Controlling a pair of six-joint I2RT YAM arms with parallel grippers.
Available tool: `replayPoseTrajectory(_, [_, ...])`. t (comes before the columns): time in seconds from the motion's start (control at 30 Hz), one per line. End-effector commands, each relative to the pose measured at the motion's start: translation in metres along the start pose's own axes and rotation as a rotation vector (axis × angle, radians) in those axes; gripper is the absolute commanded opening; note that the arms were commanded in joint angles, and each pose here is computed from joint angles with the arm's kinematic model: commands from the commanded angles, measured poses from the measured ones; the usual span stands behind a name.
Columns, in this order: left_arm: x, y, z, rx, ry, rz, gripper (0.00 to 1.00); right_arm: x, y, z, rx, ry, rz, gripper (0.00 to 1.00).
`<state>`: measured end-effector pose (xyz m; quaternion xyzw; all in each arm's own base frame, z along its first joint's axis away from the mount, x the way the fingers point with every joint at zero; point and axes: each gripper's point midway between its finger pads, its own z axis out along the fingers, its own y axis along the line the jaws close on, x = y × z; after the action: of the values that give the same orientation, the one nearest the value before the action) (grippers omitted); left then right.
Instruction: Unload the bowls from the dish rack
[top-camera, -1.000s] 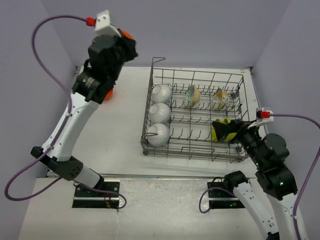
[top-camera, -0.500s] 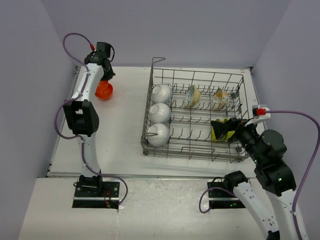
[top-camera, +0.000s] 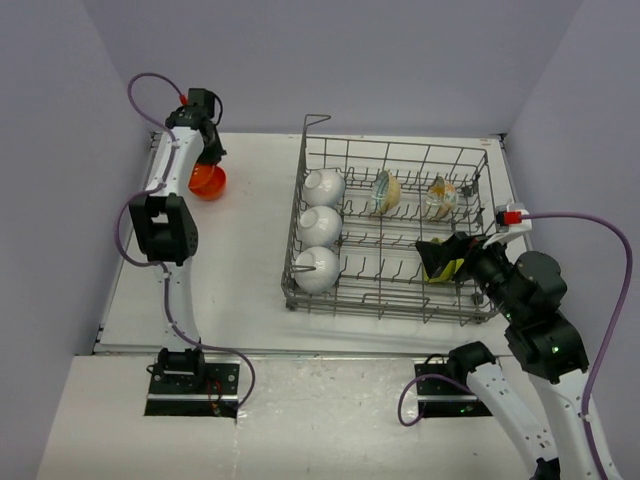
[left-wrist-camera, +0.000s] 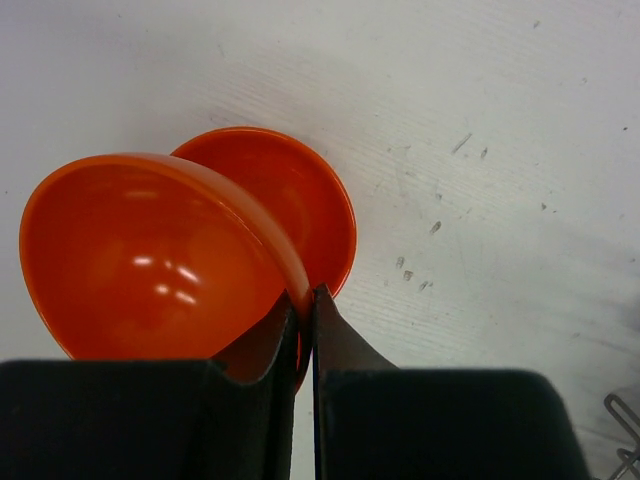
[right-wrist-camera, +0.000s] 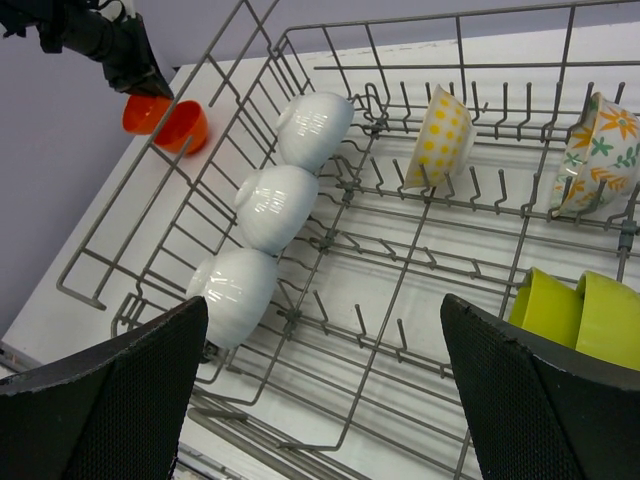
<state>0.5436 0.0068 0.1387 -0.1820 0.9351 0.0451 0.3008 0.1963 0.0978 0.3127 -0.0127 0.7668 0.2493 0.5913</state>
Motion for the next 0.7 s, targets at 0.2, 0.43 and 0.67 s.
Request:
replayPoseTrajectory(0.2, [0.007, -0.005, 0.019, 0.019, 0.035, 0.091, 0.0, -0.012, 0.011, 0.002, -0.051, -0.027, -0.027, 0.99])
replayPoseTrajectory(0.43, [0.016, -0.006, 0.032, 0.018, 0.064, 0.109, 0.06, -0.011, 0.013, 0.002, -0.065, -0.02, -0.027, 0.99])
replayPoseTrajectory(0.67, [0.004, -0.025, 0.015, 0.046, 0.012, 0.133, 0.5, -0.01, 0.014, 0.004, -0.068, -0.012, -0.023, 0.99])
